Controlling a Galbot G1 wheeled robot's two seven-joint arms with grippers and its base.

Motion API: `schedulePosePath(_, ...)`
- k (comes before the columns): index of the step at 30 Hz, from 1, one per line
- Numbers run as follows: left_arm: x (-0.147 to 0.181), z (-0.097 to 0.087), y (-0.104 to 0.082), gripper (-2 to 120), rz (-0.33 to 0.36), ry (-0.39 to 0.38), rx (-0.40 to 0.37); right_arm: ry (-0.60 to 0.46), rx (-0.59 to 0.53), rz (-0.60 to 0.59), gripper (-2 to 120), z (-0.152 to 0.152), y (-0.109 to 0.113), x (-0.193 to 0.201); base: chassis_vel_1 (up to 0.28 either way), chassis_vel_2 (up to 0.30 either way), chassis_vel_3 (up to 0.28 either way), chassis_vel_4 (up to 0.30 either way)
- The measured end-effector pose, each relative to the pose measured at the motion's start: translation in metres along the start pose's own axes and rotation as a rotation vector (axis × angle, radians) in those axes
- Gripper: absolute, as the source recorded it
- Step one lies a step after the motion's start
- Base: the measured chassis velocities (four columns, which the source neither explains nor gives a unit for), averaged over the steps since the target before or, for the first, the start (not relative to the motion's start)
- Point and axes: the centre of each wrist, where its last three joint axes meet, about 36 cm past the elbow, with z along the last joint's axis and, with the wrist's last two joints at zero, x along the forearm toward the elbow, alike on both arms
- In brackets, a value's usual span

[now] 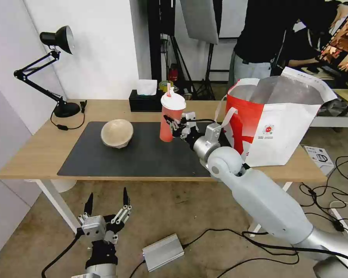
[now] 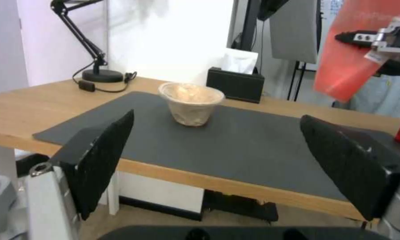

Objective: Pick up the trash from the table and place it into the takeout bag.

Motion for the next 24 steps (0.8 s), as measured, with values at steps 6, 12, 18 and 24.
schedulePosePath(6,-0.001,0.0,0.0,100,0.004,0.001,0.008,-0.015,0.014,0.019,5,-0.014,-0.016,0.015,0.0,0.0,0.0,0.0)
schedulePosePath(12,0.0,0.0,-0.002,100,0.006,0.004,0.02,-0.02,0.014,0.034,5,-0.021,-0.025,0.03,0.0,0.0,0.0,0.0)
schedulePosePath(18,0.0,-0.001,-0.004,100,0.009,0.005,0.03,-0.029,0.014,0.04,5,-0.029,-0.029,0.041,0.0,0.0,0.0,0.0)
schedulePosePath(24,-0.001,-0.001,-0.005,100,0.011,-0.001,0.035,-0.035,0.028,0.053,5,-0.046,-0.037,0.056,0.0,0.0,0.0,0.0)
